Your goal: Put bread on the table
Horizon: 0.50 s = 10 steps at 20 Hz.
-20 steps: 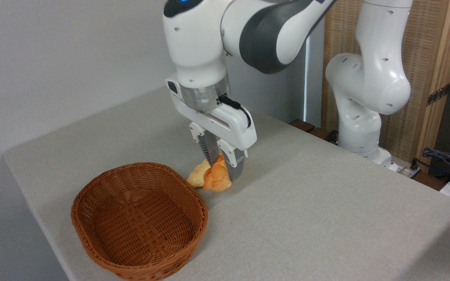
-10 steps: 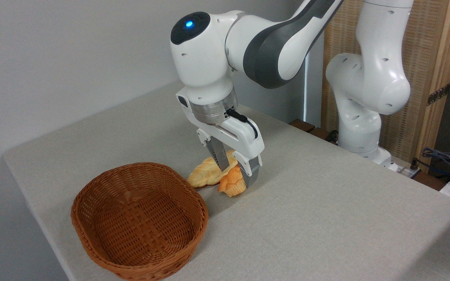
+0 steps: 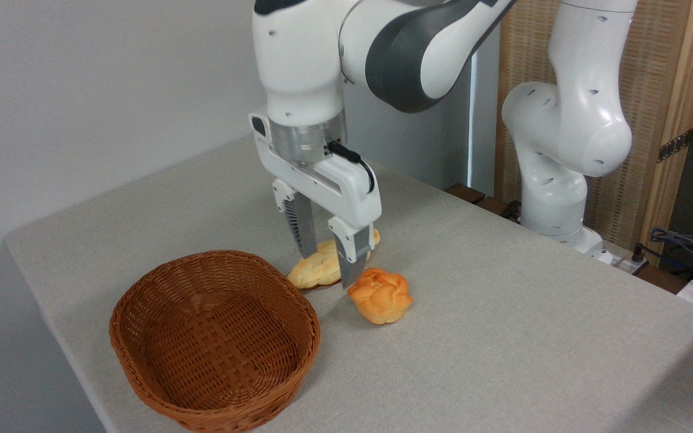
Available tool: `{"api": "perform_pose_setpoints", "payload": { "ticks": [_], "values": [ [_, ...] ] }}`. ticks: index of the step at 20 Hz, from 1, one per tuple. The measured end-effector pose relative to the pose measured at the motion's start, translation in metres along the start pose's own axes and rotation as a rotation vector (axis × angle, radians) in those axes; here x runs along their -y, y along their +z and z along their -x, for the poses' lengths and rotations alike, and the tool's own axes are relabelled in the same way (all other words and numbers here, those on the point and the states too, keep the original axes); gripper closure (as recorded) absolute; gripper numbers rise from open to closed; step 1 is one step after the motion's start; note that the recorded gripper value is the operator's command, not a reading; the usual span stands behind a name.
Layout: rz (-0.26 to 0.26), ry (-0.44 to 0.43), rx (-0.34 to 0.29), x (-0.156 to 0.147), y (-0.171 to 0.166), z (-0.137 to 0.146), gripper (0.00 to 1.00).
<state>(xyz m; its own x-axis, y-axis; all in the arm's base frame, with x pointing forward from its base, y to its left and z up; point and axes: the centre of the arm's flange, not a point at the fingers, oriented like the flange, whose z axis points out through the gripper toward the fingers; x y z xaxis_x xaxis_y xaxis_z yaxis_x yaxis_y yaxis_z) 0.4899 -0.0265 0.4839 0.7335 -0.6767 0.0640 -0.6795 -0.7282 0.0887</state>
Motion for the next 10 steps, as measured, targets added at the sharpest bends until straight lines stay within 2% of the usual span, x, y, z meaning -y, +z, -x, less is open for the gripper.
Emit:
{"api": "perform_pose_setpoints", "payload": {
  "ticks": [5,10],
  "values": [
    [-0.082,-0.003,-0.090,0.013,-0.022,-0.014,0.00],
    [-0.139,-0.009,-0.126,0.035,-0.035,-0.038,0.00]
  ]
}}
